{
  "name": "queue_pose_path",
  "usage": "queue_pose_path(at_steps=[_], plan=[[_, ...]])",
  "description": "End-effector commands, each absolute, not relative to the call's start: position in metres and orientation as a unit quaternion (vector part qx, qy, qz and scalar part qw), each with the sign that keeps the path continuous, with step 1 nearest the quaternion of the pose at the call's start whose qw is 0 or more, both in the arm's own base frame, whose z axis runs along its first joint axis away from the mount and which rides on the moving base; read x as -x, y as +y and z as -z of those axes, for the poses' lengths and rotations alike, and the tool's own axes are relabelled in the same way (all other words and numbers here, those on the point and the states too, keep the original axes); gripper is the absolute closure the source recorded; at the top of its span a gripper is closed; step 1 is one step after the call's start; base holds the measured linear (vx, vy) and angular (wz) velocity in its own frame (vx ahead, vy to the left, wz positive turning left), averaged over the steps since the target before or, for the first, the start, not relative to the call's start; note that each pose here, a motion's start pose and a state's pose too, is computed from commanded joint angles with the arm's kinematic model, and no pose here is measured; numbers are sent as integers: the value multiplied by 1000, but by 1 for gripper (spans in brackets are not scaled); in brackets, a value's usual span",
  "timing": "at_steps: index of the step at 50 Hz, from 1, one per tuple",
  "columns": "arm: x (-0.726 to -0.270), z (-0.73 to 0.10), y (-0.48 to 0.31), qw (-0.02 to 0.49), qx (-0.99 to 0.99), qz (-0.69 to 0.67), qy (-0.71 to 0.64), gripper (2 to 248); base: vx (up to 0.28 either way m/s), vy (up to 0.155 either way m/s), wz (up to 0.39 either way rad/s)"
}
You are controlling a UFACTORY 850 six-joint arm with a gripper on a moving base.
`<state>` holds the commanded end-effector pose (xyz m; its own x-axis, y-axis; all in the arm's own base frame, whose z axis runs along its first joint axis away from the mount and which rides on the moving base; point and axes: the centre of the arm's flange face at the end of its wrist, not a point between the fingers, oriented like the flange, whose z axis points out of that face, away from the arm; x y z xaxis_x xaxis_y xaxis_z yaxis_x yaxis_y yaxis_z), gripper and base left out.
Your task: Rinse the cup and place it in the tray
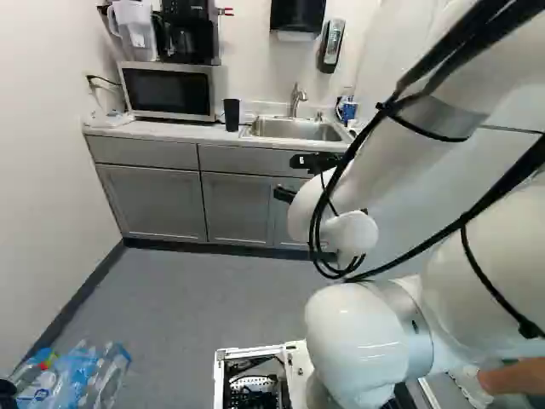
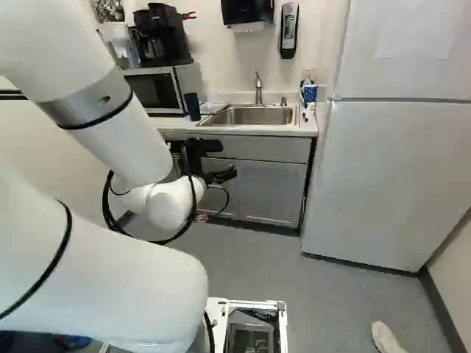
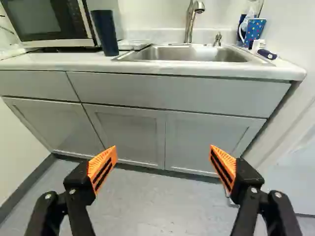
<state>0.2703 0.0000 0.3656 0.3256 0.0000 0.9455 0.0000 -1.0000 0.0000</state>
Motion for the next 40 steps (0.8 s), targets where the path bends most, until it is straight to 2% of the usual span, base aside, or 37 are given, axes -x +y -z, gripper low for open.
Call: queue_pose_path(at_steps=[40], plan=[[-286,-382,-4,4,-802,-597,-5,3,0,0,0]])
